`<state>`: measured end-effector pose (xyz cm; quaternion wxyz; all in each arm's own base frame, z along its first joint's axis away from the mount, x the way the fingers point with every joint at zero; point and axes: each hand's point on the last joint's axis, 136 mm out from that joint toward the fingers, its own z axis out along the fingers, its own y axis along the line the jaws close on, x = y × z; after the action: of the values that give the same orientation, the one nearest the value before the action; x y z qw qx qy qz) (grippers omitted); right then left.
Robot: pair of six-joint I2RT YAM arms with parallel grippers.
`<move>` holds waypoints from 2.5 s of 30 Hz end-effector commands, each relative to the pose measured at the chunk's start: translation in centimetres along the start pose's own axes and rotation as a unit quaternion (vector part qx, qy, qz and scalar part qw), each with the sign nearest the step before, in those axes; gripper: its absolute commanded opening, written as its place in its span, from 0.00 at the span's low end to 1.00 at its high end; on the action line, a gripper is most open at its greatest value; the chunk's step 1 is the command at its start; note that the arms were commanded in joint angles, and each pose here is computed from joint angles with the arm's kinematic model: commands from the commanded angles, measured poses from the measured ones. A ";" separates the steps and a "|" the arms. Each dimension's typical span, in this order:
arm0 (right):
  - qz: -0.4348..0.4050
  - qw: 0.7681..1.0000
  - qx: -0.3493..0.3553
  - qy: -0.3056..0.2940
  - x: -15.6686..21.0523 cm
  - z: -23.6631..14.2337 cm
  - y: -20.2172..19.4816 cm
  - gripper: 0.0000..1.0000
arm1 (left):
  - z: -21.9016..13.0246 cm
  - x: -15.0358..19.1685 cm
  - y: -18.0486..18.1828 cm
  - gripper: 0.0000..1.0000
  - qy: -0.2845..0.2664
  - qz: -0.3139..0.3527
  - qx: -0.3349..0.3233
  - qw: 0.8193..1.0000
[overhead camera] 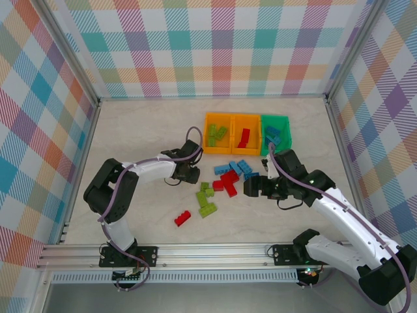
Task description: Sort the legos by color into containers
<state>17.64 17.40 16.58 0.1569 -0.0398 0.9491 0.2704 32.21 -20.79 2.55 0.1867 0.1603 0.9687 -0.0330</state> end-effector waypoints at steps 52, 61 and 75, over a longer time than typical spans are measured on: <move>-0.052 0.994 -0.086 0.044 2.8 0.5 2.2 0.87 | -6.2 17.4 -3.5 0.52 0.100 -0.363 -0.052 0.925; -0.066 0.992 -0.098 -0.038 0.3 -1.3 3.3 0.88 | -12.5 4.4 -7.3 0.46 -0.059 -0.251 0.075 0.963; -0.032 0.986 -0.003 -0.166 -2.8 -3.5 -0.3 0.91 | -7.4 -18.6 -14.5 0.49 -0.137 -0.218 0.104 0.961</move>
<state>19.44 15.94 20.36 0.3141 -0.0411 0.9059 0.2809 39.19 -38.27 17.83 0.2989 -0.0623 0.9288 -0.2100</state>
